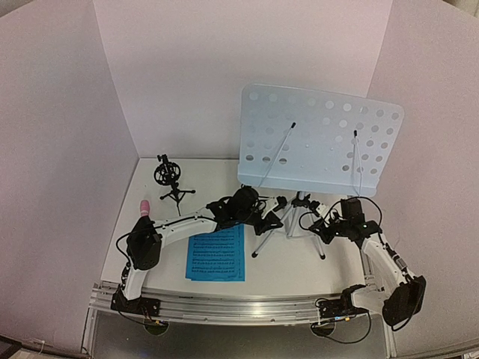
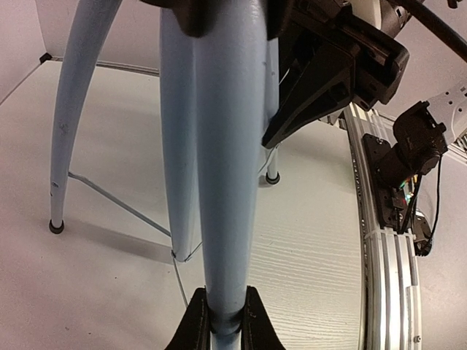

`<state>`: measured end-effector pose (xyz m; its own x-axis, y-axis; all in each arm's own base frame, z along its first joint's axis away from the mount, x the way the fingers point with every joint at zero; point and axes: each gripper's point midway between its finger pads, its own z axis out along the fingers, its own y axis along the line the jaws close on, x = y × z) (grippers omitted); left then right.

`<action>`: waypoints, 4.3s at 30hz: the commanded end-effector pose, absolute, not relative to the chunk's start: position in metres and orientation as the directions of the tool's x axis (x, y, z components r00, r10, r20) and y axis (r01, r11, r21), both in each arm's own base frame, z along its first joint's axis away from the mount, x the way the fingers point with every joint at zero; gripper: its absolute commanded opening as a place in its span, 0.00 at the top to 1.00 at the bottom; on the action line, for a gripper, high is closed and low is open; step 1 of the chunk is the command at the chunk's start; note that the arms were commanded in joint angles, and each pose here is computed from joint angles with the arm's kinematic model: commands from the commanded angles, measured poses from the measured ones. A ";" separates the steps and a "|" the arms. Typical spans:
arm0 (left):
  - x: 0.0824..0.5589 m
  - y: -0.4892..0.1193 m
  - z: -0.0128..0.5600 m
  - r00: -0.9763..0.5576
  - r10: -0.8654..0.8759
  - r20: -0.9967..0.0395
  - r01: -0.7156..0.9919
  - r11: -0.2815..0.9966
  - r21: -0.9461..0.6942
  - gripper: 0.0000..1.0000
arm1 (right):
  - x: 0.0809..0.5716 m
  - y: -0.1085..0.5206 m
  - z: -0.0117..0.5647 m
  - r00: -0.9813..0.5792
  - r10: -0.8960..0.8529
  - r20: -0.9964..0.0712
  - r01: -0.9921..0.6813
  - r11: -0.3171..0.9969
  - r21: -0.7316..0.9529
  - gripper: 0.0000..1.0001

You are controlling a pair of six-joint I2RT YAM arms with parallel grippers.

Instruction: Set up the instrument practice props

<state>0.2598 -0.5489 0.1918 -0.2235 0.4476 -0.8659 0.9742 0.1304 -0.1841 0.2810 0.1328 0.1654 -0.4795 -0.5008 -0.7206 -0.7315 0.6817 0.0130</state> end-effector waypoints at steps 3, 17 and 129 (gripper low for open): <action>0.272 -0.525 0.170 -0.249 0.543 -0.802 0.967 0.182 -0.176 0.69 | 0.296 0.087 0.160 -0.647 -0.408 -0.645 -0.538 0.843 0.006 1.00; 0.295 -0.559 0.271 0.027 0.283 -0.959 0.992 0.112 0.061 0.45 | 0.290 0.090 0.156 -0.569 -0.433 -0.699 -0.573 0.819 -0.041 1.00; 0.299 -0.609 0.423 -0.038 -0.319 -0.947 0.999 0.000 -0.040 1.00 | 0.298 0.107 0.257 -0.702 0.102 -0.705 -0.522 0.601 0.606 0.04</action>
<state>0.3150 -0.6288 0.3580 -0.0265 -0.2148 -0.9763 0.9987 0.0370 -0.0352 0.3062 0.1025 0.2538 -0.7249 0.1326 -0.6760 -0.4560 0.6431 0.6152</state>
